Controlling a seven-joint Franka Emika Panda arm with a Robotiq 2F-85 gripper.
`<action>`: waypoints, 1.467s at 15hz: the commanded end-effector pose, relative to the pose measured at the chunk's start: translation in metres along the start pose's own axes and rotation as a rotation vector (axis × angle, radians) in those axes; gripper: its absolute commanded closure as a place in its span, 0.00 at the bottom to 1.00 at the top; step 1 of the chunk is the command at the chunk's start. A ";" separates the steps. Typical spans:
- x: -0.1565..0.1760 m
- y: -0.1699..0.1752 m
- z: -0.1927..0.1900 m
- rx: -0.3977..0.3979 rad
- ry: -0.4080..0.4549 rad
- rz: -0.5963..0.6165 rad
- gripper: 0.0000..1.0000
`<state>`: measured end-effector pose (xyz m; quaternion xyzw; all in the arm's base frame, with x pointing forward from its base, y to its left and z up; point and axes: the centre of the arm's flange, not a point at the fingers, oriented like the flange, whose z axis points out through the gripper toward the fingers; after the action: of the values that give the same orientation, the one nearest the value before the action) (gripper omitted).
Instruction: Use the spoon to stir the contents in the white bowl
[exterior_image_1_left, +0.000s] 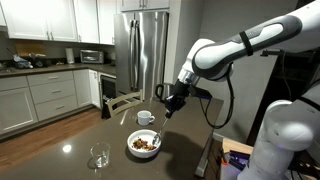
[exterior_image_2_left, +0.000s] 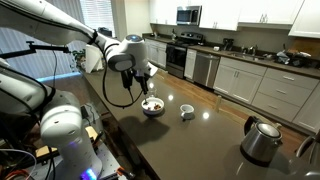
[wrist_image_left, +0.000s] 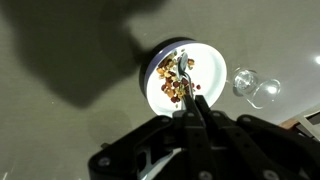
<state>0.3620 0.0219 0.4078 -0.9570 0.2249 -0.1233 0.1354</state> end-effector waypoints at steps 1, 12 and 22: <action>0.000 0.000 0.000 -0.001 -0.001 0.001 0.95; 0.000 -0.032 0.039 -0.067 0.070 -0.203 0.95; -0.014 -0.057 0.075 -0.222 0.099 -0.388 0.95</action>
<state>0.3863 0.0816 0.3607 -0.9848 0.0610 -0.1620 0.0112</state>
